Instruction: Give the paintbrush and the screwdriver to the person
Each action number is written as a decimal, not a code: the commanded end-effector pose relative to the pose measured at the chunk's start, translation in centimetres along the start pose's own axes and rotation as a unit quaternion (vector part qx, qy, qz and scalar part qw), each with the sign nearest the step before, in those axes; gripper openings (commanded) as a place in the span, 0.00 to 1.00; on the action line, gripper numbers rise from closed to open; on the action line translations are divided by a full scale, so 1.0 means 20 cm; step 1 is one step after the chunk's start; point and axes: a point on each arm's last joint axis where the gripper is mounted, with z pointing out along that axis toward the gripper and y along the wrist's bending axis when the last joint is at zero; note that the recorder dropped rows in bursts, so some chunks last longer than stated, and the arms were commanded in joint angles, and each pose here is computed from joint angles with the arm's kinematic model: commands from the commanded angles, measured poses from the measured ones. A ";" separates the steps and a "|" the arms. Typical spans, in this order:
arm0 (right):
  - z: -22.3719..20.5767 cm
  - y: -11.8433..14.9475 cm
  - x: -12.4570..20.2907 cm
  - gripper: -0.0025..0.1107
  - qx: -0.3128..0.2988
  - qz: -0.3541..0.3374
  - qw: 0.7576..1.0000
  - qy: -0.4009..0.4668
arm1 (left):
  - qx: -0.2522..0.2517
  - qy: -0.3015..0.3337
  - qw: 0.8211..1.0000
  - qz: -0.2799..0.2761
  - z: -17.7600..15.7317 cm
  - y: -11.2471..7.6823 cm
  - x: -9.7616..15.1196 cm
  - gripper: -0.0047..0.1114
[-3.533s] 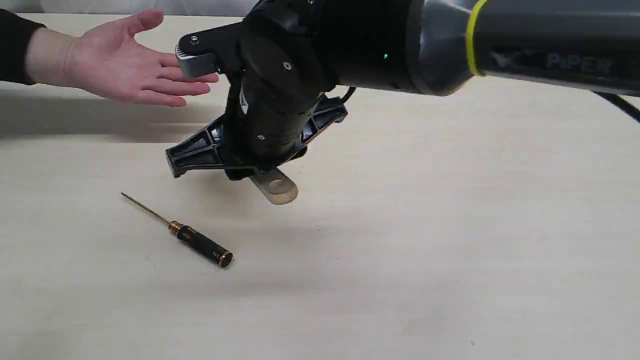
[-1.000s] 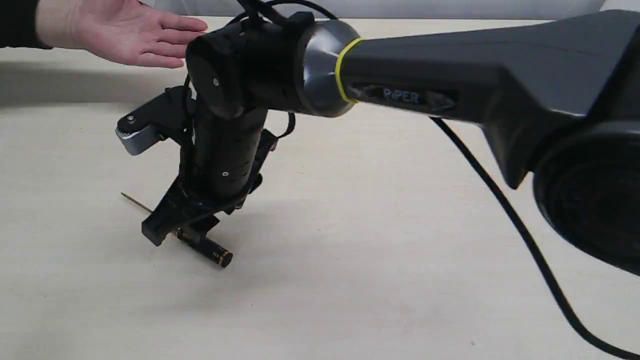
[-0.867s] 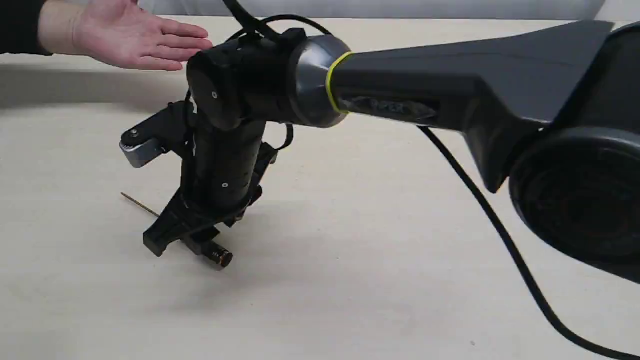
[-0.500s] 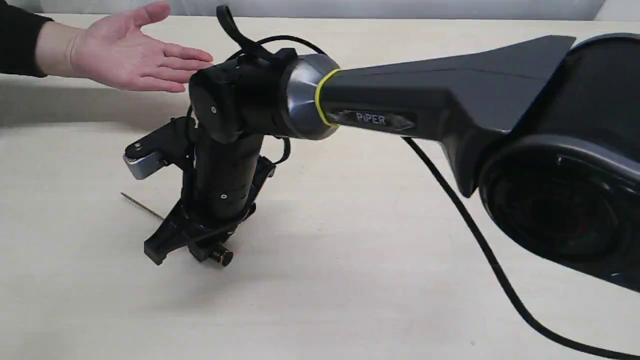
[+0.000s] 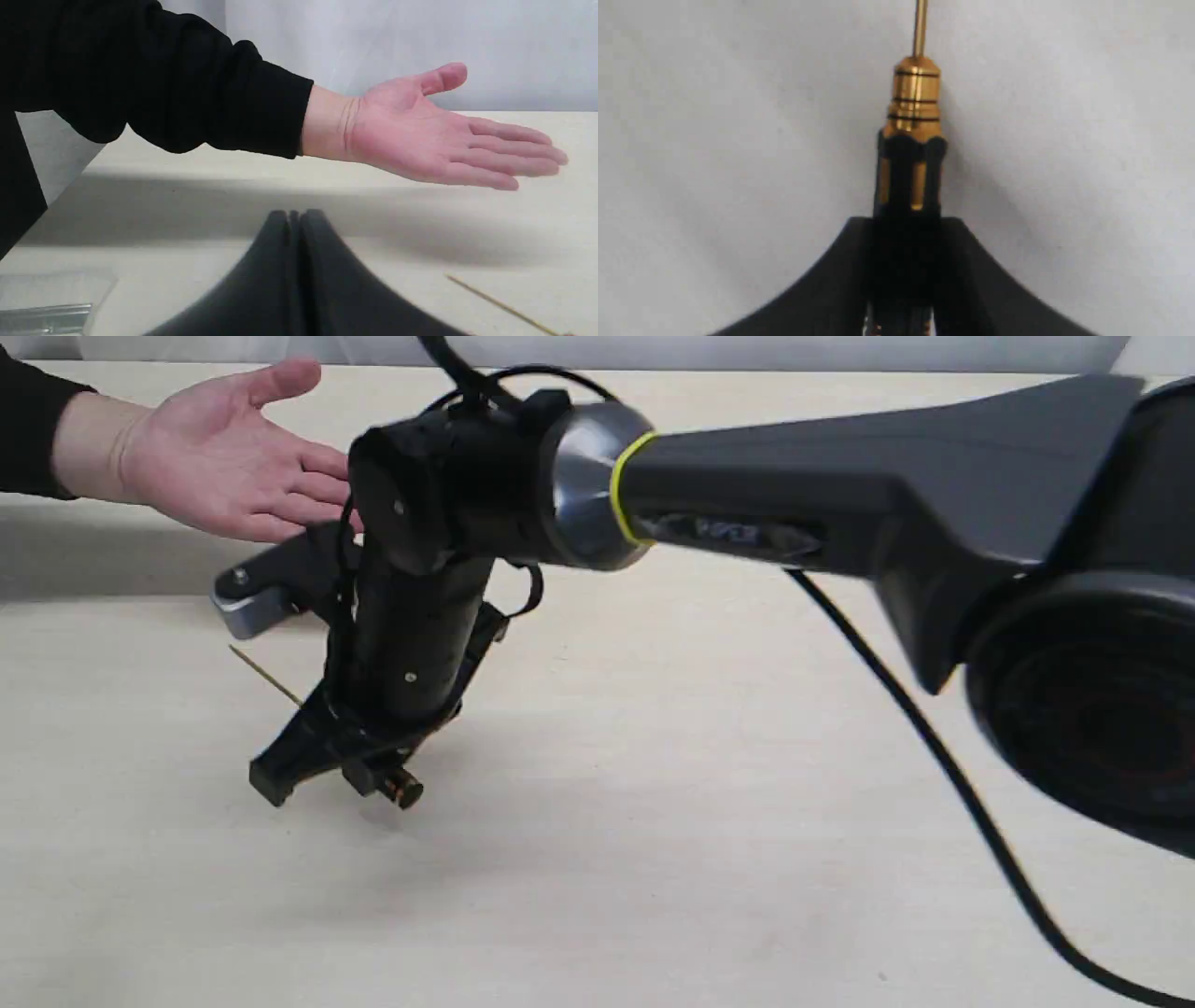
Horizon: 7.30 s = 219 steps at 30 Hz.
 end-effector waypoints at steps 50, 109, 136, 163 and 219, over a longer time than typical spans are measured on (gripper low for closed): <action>-1.05 -0.09 -0.12 0.06 0.112 -0.020 0.941 -0.318 | 0.004 -0.005 1.000 -0.003 0.00 0.00 0.00 0.04; -0.84 -0.26 2.00 0.06 0.428 0.240 0.648 -0.583 | 0.003 -0.005 1.000 -0.002 0.00 0.00 0.00 0.04; -0.83 -0.24 2.02 0.06 0.428 0.238 0.646 -0.585 | 0.004 -0.006 1.000 -0.002 0.00 0.00 0.00 0.04; -0.82 -0.24 2.02 0.06 0.430 0.236 0.652 -0.578 | 0.004 -0.005 1.000 -0.003 0.00 0.00 0.00 0.04; -0.80 -0.23 1.99 0.06 0.391 0.208 0.687 -0.576 | 0.004 -0.004 1.000 -0.003 0.00 0.00 0.00 0.04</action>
